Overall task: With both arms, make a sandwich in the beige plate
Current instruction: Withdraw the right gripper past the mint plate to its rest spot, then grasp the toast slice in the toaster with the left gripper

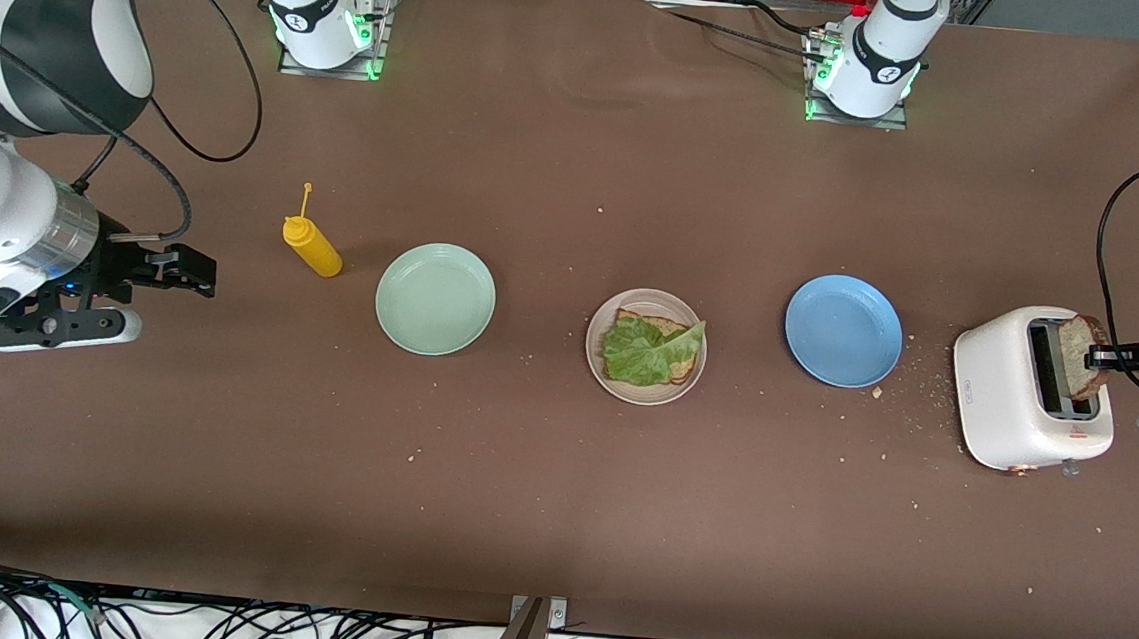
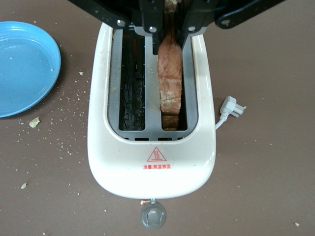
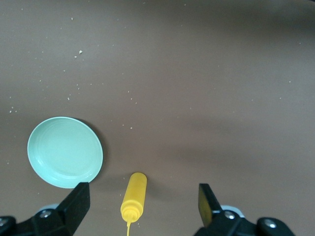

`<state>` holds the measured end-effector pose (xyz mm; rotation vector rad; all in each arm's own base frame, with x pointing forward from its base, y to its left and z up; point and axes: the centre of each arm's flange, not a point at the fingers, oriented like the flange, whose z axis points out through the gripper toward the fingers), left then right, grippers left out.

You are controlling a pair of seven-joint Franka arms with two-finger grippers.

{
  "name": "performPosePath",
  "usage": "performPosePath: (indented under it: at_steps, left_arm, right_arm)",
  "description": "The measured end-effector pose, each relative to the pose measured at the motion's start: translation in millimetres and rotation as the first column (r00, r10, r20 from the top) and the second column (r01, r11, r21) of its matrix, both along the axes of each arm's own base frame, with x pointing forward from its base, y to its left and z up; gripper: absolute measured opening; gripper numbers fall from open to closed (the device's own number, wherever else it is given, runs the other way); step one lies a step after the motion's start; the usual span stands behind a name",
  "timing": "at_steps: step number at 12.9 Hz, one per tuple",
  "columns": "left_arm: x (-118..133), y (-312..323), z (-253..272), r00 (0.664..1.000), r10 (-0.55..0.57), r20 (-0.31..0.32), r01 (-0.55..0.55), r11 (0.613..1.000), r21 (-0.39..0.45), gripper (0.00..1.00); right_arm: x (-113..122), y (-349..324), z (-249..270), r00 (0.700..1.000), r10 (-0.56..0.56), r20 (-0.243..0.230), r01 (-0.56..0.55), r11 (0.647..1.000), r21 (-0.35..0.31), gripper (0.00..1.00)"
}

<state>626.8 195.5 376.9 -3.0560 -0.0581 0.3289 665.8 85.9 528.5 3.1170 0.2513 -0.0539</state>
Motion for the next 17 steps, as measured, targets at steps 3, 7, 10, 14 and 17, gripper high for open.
performPosePath:
  at_steps: [3,7,10,14,17]
  left_arm:
    - [-0.2,-4.3,9.8,1.000,0.002,0.010,-0.002,1.000,0.003,0.08]
    - [-4.8,-14.0,32.5,1.000,-0.008,0.008,0.008,1.000,0.008,0.08]
    - [-9.2,-36.1,70.4,0.999,-0.034,0.011,0.034,0.999,0.014,0.08]
    - [-5.9,-95.5,132.7,0.994,-0.110,0.002,0.109,0.994,0.017,0.08]
    - [1.1,-170.0,148.5,0.985,-0.171,0.026,0.171,0.985,0.005,0.08]
  right_arm:
    - [-9.8,6.8,0.5,0.998,0.013,0.053,-0.013,1.000,0.001,0.99]
    - [-15.1,8.1,8.6,0.998,0.015,0.065,-0.015,1.000,0.000,1.00]
    - [-15.8,1.5,14.2,0.997,0.004,0.075,-0.004,1.000,-0.003,1.00]
    - [-24.1,-8.2,32.0,0.997,-0.011,0.074,0.012,1.000,-0.011,1.00]
    - [-30.8,-9.9,44.6,0.997,-0.013,0.079,0.014,1.000,-0.016,1.00]
